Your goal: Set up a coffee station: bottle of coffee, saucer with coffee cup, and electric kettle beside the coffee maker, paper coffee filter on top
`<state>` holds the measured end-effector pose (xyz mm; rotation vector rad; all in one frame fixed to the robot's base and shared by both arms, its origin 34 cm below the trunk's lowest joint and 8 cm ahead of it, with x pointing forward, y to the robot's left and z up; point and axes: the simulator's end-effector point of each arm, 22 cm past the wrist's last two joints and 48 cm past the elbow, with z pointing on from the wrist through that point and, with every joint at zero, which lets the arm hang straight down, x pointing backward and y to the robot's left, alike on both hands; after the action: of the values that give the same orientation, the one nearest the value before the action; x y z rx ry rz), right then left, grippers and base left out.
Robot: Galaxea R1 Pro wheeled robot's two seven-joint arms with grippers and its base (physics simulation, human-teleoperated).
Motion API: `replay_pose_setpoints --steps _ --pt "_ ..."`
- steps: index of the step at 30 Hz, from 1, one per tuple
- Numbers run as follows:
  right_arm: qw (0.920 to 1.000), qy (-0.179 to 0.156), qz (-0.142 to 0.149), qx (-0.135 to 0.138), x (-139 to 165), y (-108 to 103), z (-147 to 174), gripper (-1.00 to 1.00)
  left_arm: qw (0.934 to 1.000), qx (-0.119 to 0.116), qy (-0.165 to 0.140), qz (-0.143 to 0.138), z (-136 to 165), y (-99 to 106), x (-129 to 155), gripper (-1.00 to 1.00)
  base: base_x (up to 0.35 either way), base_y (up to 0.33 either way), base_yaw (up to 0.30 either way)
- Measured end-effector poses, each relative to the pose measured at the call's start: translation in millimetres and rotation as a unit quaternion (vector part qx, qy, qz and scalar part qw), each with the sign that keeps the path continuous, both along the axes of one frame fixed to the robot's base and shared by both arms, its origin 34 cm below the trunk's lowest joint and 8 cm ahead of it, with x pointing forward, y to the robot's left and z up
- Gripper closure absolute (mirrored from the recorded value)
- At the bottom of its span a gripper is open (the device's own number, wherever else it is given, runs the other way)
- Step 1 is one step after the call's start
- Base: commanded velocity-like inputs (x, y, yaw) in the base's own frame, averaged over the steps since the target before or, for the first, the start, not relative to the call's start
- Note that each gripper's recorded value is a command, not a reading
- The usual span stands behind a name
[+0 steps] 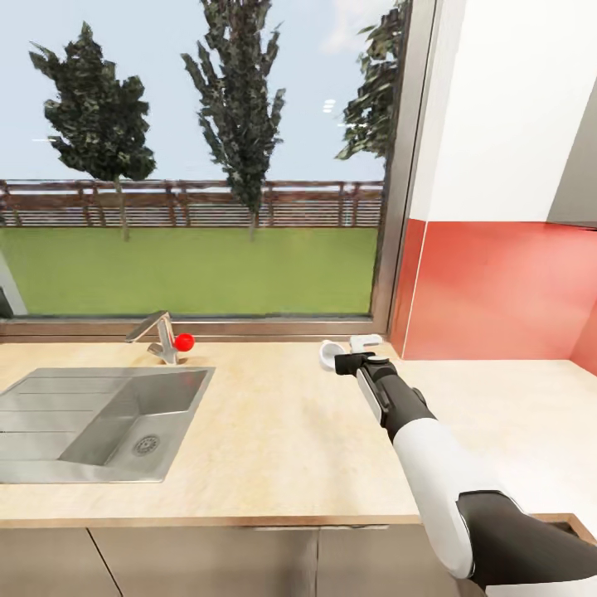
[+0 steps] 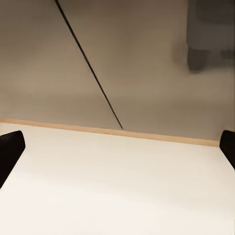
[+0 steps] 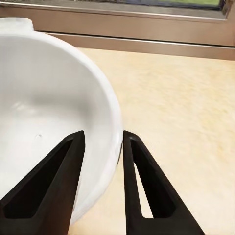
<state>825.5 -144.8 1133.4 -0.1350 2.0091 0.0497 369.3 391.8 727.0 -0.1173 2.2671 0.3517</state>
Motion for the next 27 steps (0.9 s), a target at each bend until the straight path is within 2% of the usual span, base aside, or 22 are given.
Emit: replay_pose_setpoints --steps 5,14,27 --pt "1.0000 -0.001 -0.001 0.000 0.3 -0.4 1.1 1.00 0.9998 0.002 -0.020 0.000 6.5 1.4 3.5 -1.00 -0.014 0.297 0.000" --pt "0.9999 -0.014 -0.002 0.001 2.7 -1.6 13.6 1.00 0.9999 0.000 -0.010 0.009 -1.8 4.5 -12.7 -1.00 -0.208 0.230 0.163" --pt "0.9999 -0.017 -0.002 0.001 1.7 -1.5 17.7 1.00 0.9998 0.000 -0.016 0.010 0.1 4.1 -10.5 -1.00 -0.328 0.029 0.259"
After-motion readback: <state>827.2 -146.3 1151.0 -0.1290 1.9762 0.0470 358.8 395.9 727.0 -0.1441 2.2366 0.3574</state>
